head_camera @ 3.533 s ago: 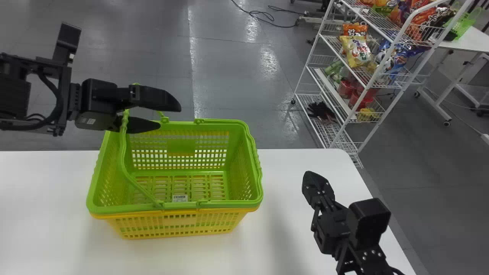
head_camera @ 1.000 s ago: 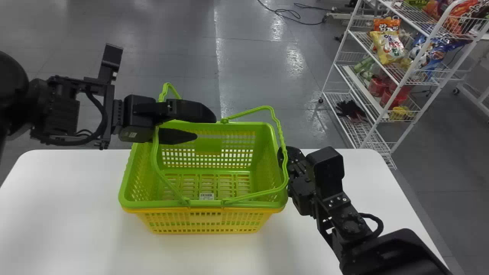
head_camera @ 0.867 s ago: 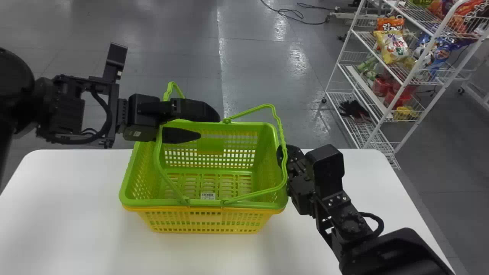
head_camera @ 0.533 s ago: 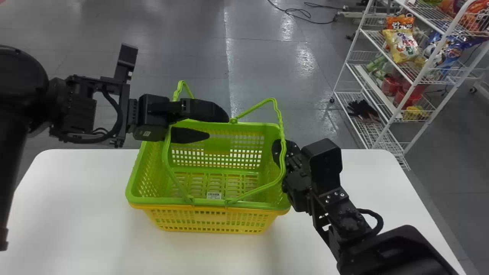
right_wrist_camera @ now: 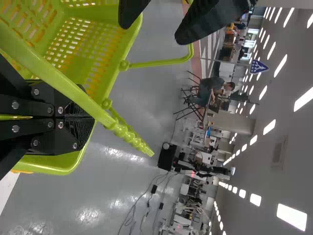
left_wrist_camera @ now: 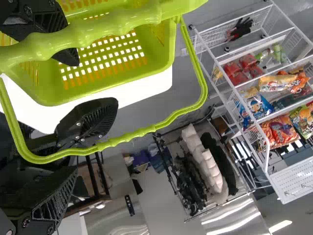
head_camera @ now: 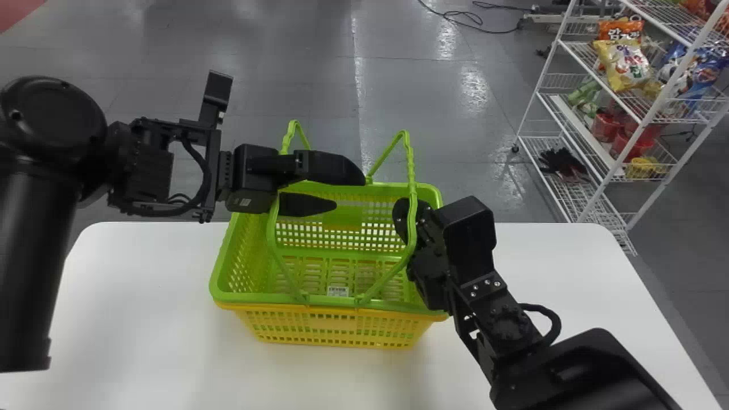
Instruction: Grasp handle with right gripper to insert into left gripper then lift and swing left to center
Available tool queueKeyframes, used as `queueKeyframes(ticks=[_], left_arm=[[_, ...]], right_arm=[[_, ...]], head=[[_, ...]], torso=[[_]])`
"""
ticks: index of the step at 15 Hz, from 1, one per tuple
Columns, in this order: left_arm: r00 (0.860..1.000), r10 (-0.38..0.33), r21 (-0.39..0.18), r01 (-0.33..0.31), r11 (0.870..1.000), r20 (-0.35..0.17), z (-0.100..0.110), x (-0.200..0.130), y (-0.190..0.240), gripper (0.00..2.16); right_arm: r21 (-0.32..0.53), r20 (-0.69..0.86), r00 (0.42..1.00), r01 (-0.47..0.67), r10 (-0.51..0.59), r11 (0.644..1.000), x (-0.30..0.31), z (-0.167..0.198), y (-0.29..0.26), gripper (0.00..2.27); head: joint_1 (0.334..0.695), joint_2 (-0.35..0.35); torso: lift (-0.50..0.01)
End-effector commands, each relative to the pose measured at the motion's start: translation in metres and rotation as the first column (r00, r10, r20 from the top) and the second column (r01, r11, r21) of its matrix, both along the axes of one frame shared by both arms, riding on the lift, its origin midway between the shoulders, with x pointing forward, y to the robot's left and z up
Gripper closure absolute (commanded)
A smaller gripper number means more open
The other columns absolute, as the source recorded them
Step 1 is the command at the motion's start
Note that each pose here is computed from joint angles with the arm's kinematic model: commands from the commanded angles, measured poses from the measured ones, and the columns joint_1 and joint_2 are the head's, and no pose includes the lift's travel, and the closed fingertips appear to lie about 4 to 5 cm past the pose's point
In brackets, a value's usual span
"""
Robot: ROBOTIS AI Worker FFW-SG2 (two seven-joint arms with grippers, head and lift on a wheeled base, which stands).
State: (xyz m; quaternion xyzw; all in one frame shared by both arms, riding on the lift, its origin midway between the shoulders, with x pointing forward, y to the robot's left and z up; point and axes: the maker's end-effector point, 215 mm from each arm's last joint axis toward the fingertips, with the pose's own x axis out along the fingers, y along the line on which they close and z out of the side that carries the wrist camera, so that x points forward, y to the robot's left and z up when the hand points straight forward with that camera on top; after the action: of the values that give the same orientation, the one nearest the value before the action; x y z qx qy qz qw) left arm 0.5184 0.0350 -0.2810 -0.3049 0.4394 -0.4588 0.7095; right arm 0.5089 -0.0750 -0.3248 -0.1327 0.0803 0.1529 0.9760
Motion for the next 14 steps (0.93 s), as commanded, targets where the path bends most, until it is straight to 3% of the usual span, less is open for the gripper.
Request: queueKeyframes(ticks=[1,14], left_arm=[[1.000,-0.001,0.000,0.001,1.000,-0.001,0.000,0.000,0.000,0.04],[1.000,-0.018,-0.035,0.017,0.999,-0.020,0.005,0.000,-0.018,0.04]], right_arm=[[-0.004,0.006,1.000,-0.023,0.023,1.000,-0.004,0.003,0.014,2.16],[-0.032,-0.009,0.995,-0.104,0.104,0.994,-0.026,-0.001,0.065,2.16]], head=[[0.695,-0.048],[0.695,0.005]], torso=[[-0.093],[-0.093]])
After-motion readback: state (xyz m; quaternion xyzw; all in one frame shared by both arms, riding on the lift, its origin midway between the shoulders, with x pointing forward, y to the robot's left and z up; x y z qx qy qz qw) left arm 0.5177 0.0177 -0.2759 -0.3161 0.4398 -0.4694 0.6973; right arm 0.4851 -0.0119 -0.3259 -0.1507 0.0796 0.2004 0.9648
